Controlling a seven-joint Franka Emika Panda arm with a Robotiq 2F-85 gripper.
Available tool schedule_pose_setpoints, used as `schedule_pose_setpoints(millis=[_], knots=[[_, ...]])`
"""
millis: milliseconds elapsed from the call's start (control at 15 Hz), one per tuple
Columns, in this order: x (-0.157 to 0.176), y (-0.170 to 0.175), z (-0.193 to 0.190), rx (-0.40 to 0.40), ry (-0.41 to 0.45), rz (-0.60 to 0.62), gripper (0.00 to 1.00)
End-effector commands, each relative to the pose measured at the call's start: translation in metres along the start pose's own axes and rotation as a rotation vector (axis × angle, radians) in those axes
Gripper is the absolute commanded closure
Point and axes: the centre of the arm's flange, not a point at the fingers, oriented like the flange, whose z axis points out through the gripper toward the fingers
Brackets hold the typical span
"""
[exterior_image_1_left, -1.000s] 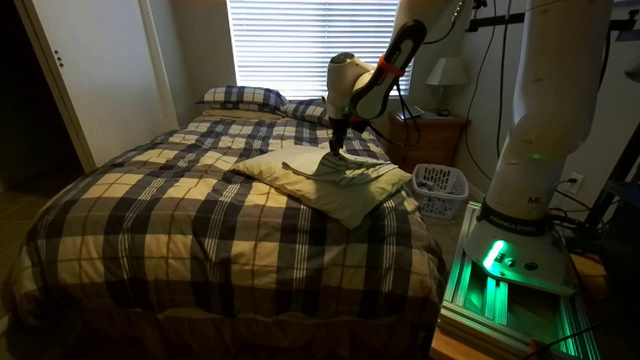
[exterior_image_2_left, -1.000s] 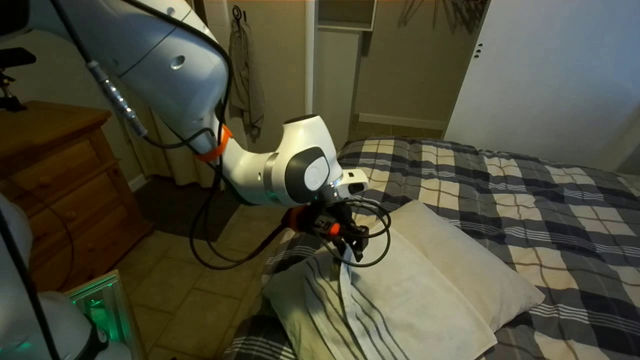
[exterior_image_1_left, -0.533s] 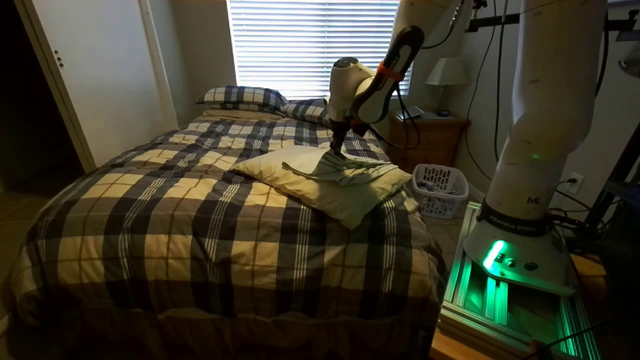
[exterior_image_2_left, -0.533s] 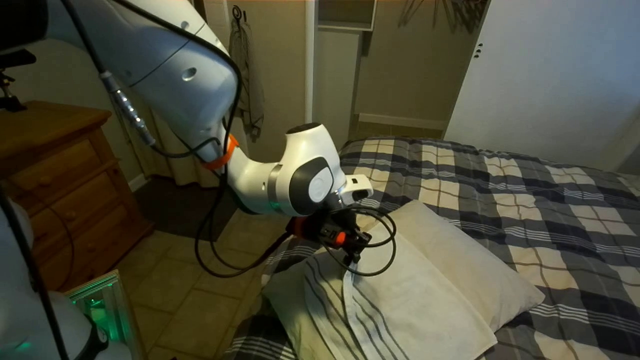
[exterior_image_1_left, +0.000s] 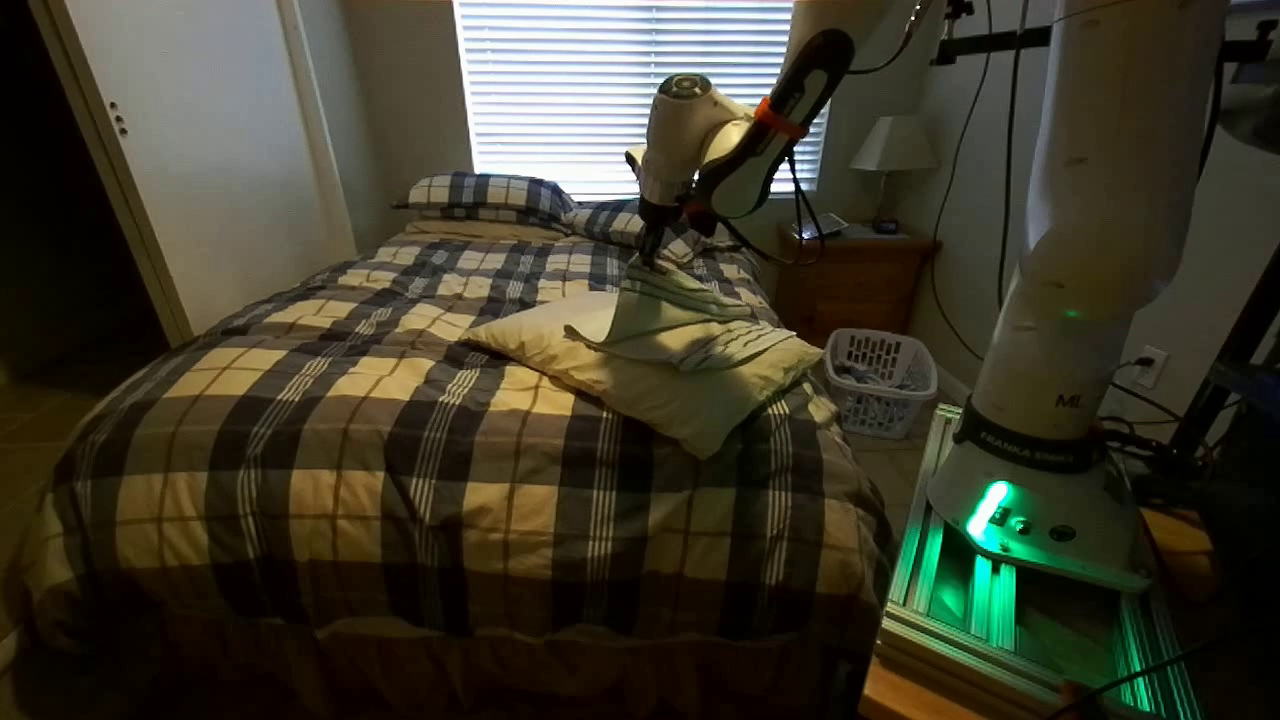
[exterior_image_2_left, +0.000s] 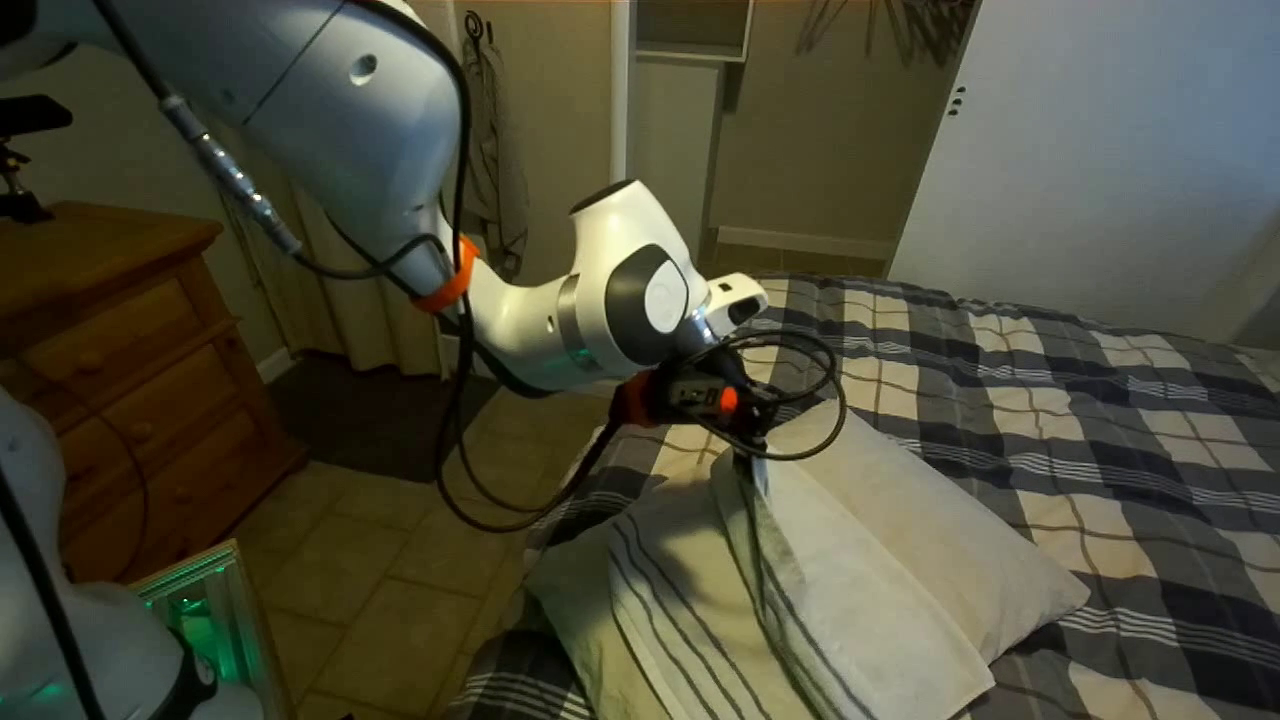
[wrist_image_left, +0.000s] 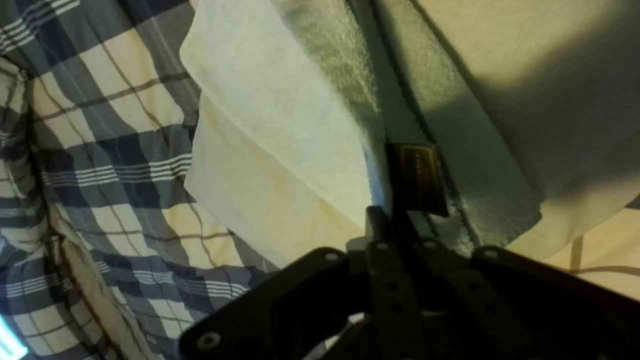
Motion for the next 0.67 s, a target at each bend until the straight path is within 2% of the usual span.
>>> schedule_pose_setpoints(millis=[0,467,600], knots=[[0.027,0.024,-0.016,-0.057,0.087,-0.034,0.96],[0.08,0.082,-0.033,-0.096,0.174,0.016,0.96],[0.089,0.086,-0.032,-0.034,0.153,0.027,0.97]])
